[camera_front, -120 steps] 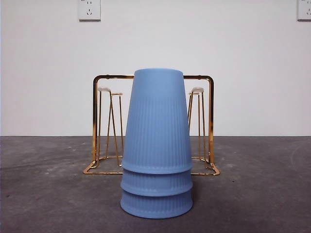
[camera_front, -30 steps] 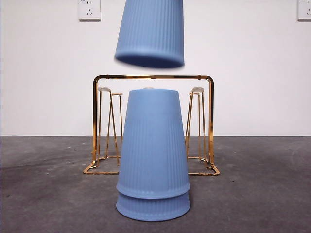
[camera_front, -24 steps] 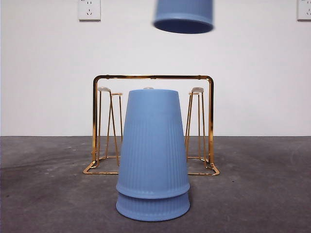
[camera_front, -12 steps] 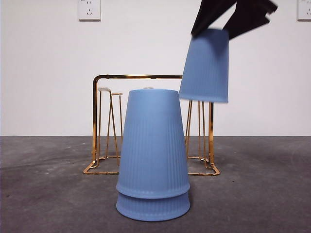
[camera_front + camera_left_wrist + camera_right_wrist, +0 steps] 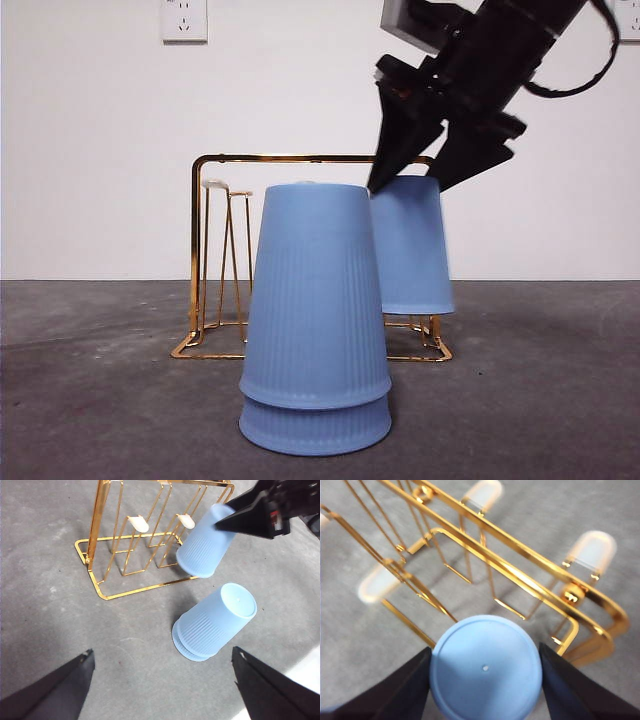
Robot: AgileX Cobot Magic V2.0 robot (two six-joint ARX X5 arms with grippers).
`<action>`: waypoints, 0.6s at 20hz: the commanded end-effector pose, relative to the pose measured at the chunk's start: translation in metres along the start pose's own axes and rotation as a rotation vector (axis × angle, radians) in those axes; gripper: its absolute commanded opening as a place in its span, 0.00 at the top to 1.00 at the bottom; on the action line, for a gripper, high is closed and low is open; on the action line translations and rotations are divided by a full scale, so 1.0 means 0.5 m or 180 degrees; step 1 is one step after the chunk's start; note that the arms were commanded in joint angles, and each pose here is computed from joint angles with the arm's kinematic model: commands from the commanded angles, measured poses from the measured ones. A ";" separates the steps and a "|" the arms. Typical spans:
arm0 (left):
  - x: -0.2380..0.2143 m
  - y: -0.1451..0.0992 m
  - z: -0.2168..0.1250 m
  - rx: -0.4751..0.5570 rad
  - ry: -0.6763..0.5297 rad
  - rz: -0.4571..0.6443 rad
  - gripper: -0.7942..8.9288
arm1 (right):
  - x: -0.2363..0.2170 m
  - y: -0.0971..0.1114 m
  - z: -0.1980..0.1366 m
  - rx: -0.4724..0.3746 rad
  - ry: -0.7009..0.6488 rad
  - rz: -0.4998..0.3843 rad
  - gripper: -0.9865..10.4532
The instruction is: Pick the top cup and place it on cupholder, pick up the mid cup and place it on cupholder, last pick the bottom cup and place it on cupholder.
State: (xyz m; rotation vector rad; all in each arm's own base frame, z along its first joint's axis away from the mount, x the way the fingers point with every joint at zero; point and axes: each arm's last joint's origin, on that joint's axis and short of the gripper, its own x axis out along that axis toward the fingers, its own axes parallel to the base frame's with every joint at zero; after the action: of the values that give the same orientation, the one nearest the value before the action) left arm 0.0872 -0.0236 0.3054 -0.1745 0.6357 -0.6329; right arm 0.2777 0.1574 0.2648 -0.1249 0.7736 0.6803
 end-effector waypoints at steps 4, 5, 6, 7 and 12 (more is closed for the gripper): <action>-0.007 -0.006 0.009 0.0054 -0.0064 -0.0021 0.47 | 0.018 0.001 -0.001 0.0025 0.0069 0.0006 0.68; -0.008 -0.006 0.009 0.0054 -0.0065 -0.0022 0.47 | 0.014 0.002 0.000 0.0020 0.0046 0.0003 0.66; -0.008 -0.006 0.009 0.0054 -0.0065 -0.0021 0.47 | 0.006 0.003 0.003 0.0010 0.0004 -0.0006 0.64; -0.008 -0.006 0.009 0.0054 -0.0065 -0.0022 0.47 | -0.004 0.005 0.007 0.0000 -0.0044 -0.0031 0.61; -0.008 -0.006 0.009 0.0058 -0.0067 -0.0024 0.39 | -0.079 0.019 0.025 -0.0070 -0.0400 -0.0086 0.49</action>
State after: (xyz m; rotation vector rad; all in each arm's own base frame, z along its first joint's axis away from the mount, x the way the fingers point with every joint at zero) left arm 0.0872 -0.0236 0.3054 -0.1743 0.6358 -0.6333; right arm 0.2568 0.1453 0.3015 -0.1132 0.6490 0.6594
